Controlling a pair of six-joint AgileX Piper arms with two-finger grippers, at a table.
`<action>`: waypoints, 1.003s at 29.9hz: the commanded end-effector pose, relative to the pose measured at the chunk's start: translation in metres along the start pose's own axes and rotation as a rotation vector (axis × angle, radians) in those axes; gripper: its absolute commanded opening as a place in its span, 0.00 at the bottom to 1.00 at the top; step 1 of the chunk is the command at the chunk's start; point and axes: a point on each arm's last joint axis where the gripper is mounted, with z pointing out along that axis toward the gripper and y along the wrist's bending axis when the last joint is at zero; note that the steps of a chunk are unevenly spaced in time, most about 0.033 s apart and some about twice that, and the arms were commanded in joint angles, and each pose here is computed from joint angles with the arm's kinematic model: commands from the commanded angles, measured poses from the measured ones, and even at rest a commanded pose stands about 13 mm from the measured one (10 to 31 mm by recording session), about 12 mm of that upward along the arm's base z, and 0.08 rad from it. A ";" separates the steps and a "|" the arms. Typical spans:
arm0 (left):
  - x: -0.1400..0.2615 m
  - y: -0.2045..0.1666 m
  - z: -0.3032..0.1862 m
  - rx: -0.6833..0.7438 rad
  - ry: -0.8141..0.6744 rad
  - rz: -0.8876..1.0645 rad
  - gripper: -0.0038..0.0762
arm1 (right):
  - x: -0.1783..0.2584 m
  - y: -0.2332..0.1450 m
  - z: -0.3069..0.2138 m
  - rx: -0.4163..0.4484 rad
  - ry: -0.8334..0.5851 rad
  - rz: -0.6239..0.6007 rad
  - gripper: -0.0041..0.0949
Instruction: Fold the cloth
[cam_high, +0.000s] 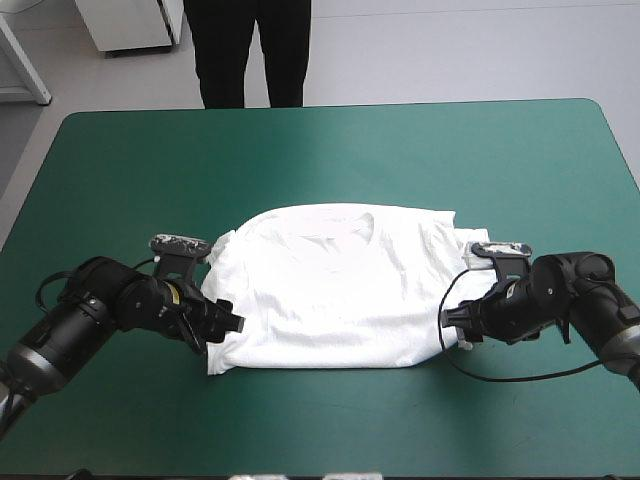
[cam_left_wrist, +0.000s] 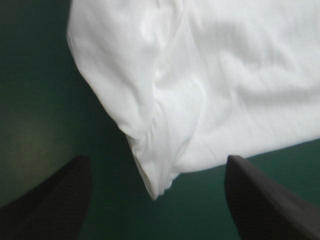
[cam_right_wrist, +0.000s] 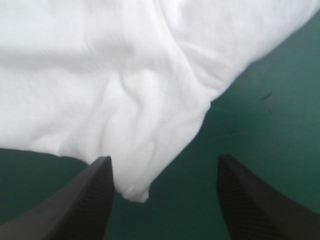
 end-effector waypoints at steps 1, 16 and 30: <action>-0.017 -0.001 -0.038 -0.008 -0.123 0.019 0.73 | -0.016 0.005 -0.044 0.009 -0.133 -0.023 0.57; -0.036 0.004 -0.073 -0.089 -0.235 0.042 0.73 | -0.042 0.008 -0.136 0.137 -0.352 -0.037 0.55; -0.039 0.003 -0.071 -0.085 -0.247 0.044 0.73 | -0.107 -0.041 -0.044 0.146 -0.157 0.122 0.53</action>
